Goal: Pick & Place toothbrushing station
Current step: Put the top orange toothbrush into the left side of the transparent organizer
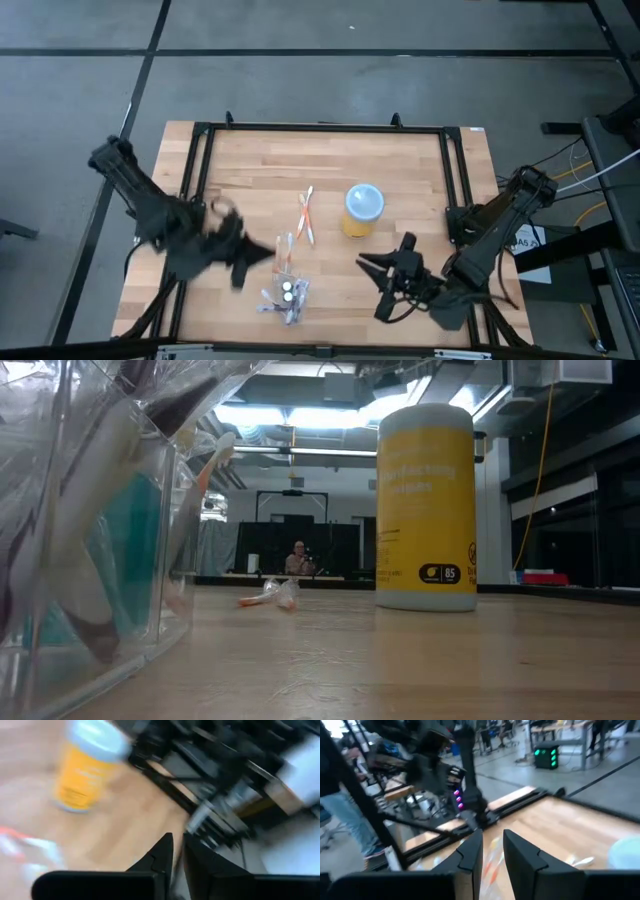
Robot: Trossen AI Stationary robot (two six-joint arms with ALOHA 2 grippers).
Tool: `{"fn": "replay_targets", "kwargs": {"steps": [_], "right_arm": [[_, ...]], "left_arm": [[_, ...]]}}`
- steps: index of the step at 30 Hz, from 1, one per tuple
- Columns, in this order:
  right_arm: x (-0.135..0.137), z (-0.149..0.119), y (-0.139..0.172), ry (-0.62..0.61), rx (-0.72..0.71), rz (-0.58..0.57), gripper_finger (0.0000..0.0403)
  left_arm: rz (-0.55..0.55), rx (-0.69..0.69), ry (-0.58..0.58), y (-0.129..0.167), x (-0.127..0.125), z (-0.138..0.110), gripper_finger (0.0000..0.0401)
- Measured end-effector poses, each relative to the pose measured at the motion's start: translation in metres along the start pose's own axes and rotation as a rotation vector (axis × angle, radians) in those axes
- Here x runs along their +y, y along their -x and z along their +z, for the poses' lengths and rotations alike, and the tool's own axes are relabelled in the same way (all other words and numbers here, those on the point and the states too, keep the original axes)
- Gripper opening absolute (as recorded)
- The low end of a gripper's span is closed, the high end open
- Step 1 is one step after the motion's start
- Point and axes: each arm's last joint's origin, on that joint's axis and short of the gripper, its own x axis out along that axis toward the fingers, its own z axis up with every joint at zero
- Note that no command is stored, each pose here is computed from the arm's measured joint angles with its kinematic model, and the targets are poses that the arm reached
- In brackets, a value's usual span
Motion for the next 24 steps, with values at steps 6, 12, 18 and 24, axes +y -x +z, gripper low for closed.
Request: {"fn": "replay_targets", "kwargs": {"steps": [6,12,18,24], "right_arm": [[-0.01,0.025,0.008,0.048,-0.047,-0.035,0.0079],[-0.014,0.034,0.011,0.075,-0.056,-0.039,0.0079],[-0.017,0.038,0.012,0.068,-0.063,-0.044,0.0079],[-0.018,0.04,0.013,0.071,-0.075,-0.067,0.0079]], "left_arm": [[0.221,0.197,0.094,-0.025,0.062,0.053,0.0051],[0.272,0.388,0.106,-0.066,0.113,0.089,0.0052],[0.42,0.434,0.12,-0.098,0.164,0.109,0.0056],[0.451,0.487,0.225,-0.139,0.209,0.116,0.0103]]}}
